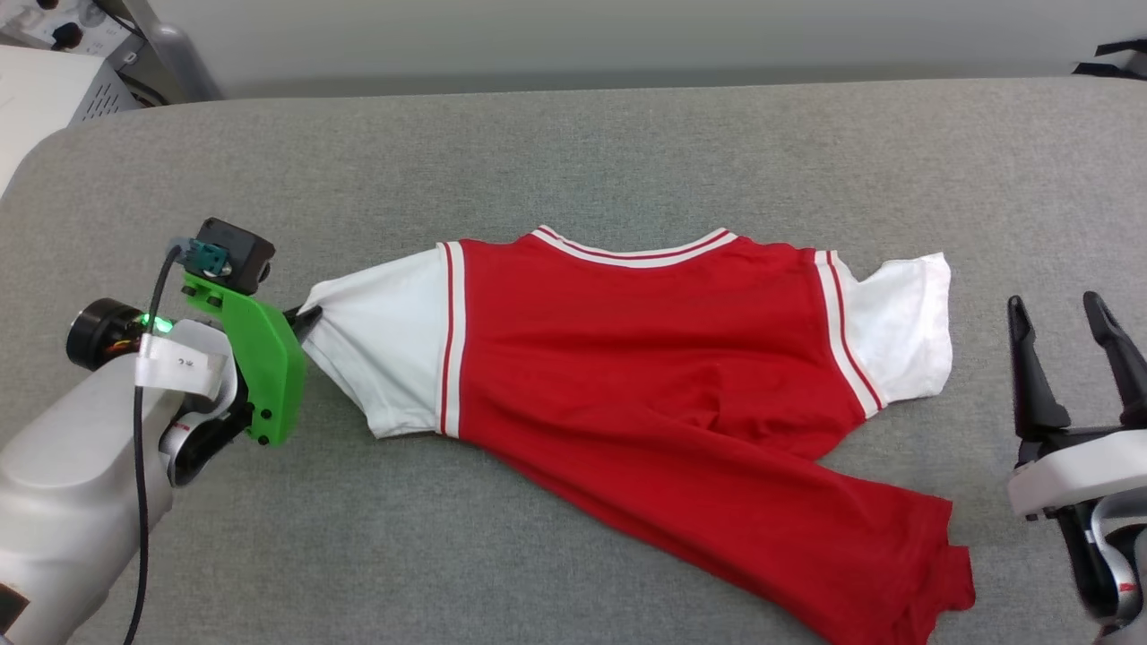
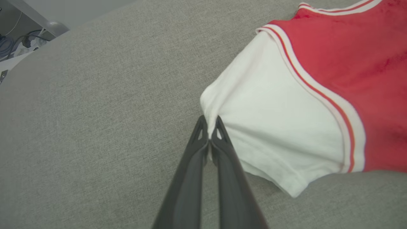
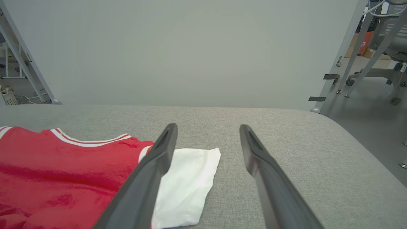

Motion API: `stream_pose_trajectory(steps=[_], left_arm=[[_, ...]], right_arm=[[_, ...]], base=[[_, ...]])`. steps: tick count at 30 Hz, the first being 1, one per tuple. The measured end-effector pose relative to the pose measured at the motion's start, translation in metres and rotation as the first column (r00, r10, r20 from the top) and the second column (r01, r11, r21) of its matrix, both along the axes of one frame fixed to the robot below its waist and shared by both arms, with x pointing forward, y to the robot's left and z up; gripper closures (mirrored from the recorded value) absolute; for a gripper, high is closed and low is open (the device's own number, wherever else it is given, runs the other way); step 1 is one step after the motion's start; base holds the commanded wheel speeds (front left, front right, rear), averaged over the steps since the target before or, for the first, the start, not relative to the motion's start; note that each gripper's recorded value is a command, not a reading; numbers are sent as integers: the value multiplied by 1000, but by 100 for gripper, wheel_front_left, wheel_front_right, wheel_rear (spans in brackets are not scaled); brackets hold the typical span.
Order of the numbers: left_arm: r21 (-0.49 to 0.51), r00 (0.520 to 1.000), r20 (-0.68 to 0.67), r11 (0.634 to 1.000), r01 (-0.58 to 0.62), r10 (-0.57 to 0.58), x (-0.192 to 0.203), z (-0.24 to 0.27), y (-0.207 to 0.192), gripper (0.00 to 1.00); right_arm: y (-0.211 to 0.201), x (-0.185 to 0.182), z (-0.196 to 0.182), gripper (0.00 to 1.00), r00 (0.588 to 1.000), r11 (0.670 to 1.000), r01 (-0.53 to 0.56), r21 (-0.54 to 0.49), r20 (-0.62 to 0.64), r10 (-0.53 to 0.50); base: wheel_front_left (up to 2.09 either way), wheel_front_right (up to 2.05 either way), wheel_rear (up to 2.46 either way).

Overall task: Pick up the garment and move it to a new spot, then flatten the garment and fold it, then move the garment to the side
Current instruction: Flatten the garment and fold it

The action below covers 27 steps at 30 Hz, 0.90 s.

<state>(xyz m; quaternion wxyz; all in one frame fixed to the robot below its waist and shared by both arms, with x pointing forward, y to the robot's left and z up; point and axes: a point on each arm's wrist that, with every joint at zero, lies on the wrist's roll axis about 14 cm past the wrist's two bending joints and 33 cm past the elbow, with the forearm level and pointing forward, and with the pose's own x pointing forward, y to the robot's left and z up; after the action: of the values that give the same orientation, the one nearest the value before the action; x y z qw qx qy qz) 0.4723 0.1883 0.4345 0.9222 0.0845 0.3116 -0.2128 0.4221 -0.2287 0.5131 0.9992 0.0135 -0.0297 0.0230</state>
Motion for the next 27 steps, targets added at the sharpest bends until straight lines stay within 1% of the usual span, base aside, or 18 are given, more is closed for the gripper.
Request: stream_pose_trajectory(steps=[3, 8, 11, 14, 15, 17, 18, 21, 23, 27], left_arm=[[-7, 997, 57, 999, -45, 45, 4, 13, 15, 100], [-16, 987, 127, 995, -99, 100, 7, 32, 36, 100], [-21, 982, 151, 993, -115, 117, 8, 36, 41, 100], [-28, 978, 168, 992, -120, 123, 9, 37, 41, 100], [-23, 977, 178, 993, -115, 117, 9, 35, 39, 100], [-30, 976, 184, 993, -115, 118, 9, 34, 36, 100], [-26, 976, 185, 993, -113, 116, 9, 33, 36, 100], [-14, 975, 198, 994, -105, 105, 11, 30, 33, 100], [-16, 973, 207, 995, -98, 99, 13, 30, 31, 100], [-20, 971, 217, 995, -95, 97, 19, 27, 29, 100]], right_arm=[[-6, 7, 14, 0, 1000, 999, -12, -52, 8, 12], [-14, 33, 44, 0, 999, 986, -51, -156, 3, 52], [-9, 49, 53, 0, 995, 977, -101, -188, -45, 94], [0, 65, 47, 0, 977, 964, -171, -205, -158, 140], [6, 76, 27, 0, 929, 942, -255, -220, -326, 175], [11, 79, 9, 0, 872, 926, -313, -212, -451, 192], [13, 81, 2, 0, 847, 919, -334, -208, -494, 196], [18, 84, -20, 0, 749, 899, -396, -184, -632, 200], [20, 87, -32, 0, 699, 894, -416, -167, -688, 196], [27, 91, -61, 0, 587, 883, -451, -130, -789, 184]], base=[[0, 0, 0], [0, 0, 0], [0, 0, 0], [0, 0, 0], [0, 0, 0], [0, 0, 0], [0, 0, 0], [0, 0, 0], [0, 0, 0], [0, 0, 0]])
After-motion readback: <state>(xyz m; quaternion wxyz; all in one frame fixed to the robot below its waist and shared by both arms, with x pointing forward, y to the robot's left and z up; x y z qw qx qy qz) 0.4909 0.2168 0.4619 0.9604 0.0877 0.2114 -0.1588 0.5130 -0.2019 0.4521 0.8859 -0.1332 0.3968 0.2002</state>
